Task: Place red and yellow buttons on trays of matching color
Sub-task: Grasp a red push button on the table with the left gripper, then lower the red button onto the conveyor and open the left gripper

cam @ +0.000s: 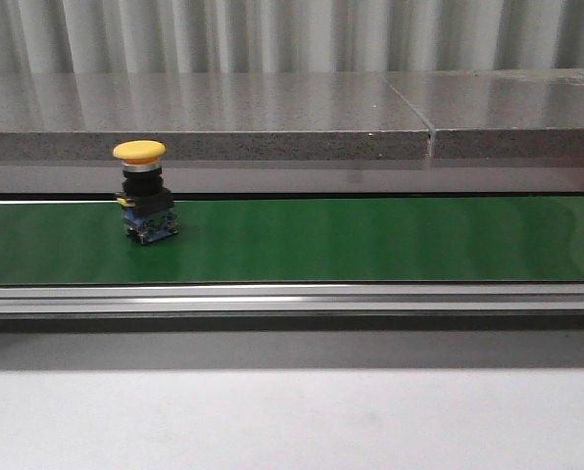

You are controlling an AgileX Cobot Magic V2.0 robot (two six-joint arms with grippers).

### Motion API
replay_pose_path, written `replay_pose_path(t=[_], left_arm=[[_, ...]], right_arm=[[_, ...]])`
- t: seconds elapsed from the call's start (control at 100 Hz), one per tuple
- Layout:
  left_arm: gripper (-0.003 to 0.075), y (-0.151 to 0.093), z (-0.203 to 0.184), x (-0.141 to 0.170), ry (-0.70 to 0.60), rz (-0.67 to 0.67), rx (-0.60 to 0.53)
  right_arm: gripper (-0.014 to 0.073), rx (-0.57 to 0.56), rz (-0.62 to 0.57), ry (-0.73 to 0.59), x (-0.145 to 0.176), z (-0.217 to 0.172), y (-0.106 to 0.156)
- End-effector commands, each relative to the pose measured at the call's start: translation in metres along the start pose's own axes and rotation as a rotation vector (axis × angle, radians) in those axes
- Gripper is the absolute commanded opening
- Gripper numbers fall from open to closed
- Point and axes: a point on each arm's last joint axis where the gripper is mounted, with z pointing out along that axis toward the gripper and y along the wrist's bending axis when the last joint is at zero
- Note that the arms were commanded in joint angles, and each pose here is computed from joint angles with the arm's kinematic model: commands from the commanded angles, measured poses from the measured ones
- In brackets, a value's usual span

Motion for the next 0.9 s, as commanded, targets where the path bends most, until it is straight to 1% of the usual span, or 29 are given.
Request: replay_pose_path(t=[0.0, 0.08, 0.3, 0.42, 0.56, 0.73, 0.77, 0.8, 0.87, 0.89], left_arm=[[0.0186, -0.018, -0.032, 0.006, -0.075, 0.081, 0.061], [0.0186, -0.030, -0.034, 0.014, -0.056, 0.153, 0.074], [0.0186, -0.063, -0.023, 0.033, -0.012, 0.263, 0.112], [0.0186, -0.080, -0.005, 0.044, 0.027, 0.318, 0.125], [0.0186, -0.096, 0.021, 0.050, 0.091, 0.379, 0.122], [0.0195, -0.109, 0.044, 0.052, 0.147, 0.415, 0.116], [0.0211, -0.109, 0.048, 0.052, 0.157, 0.415, 0.115], [0.0237, -0.110, 0.050, 0.052, 0.164, 0.410, 0.120], [0.0346, -0.112, 0.051, 0.053, 0.168, 0.414, 0.142], [0.0388, -0.113, 0.051, 0.053, 0.167, 0.418, 0.150]], right_arm=[[-0.0066, 0.012, -0.010, -0.095, -0.014, -0.004, -0.001], [-0.0066, 0.012, -0.010, -0.095, -0.014, -0.004, -0.001], [-0.0066, 0.012, -0.010, -0.095, -0.014, -0.004, -0.001], [-0.0066, 0.012, -0.010, -0.095, -0.014, -0.004, -0.001], [-0.0066, 0.012, -0.010, -0.095, -0.014, -0.004, -0.001], [-0.0066, 0.012, -0.010, -0.095, -0.014, -0.004, -0.001], [-0.0066, 0.012, -0.010, -0.095, -0.014, -0.004, -0.001], [-0.0066, 0.012, -0.010, -0.095, -0.014, -0.004, -0.001], [-0.0066, 0.012, -0.010, -0.095, -0.014, -0.004, -0.001], [-0.0066, 0.012, -0.010, -0.095, -0.014, -0.004, -0.001]])
